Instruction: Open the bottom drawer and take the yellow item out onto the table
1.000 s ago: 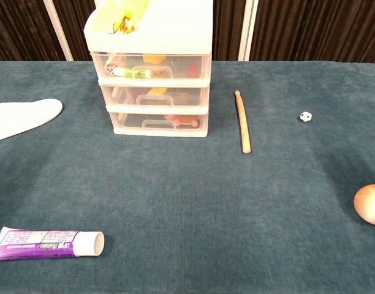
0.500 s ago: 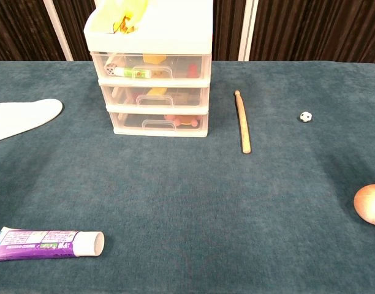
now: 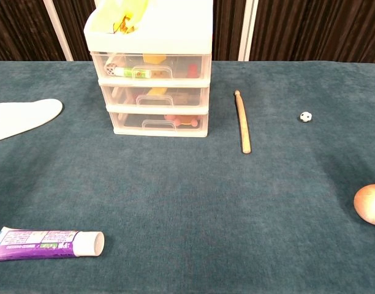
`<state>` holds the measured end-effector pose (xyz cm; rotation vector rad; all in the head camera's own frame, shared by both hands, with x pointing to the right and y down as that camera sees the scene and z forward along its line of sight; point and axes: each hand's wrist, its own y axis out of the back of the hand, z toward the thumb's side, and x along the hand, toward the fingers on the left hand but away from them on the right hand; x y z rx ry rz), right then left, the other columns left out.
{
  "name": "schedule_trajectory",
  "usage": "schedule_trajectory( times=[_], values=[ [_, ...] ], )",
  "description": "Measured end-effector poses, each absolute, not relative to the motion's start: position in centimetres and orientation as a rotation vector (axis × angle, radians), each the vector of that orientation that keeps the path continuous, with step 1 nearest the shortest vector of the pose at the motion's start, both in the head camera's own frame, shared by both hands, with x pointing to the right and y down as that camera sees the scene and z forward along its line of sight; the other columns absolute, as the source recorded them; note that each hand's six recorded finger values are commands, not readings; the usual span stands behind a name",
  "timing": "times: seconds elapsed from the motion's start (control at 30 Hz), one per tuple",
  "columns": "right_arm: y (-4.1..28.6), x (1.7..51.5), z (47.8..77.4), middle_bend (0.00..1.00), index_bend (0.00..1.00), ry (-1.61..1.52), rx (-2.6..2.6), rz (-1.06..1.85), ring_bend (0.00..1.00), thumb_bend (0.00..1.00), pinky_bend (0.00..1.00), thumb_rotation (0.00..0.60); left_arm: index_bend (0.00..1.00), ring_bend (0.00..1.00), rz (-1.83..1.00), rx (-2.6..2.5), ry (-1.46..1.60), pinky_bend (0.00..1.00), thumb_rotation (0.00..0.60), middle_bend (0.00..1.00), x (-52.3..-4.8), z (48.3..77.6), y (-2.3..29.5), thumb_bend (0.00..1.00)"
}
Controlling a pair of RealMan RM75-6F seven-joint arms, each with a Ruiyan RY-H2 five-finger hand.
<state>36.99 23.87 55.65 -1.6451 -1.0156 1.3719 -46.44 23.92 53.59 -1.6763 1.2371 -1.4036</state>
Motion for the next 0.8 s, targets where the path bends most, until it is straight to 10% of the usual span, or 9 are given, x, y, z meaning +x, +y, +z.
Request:
schedule_trajectory(
  times=[0.8],
  values=[
    [18.5,22.7,63.4,0.71,0.16,-1.098,-2.381,1.154,0.77,0.32,0.84,0.6,0.02,0.0,-1.408,-1.702,1.281,0.0,0.6,0.0,-47.0,53.5,23.7,0.51]
  ],
)
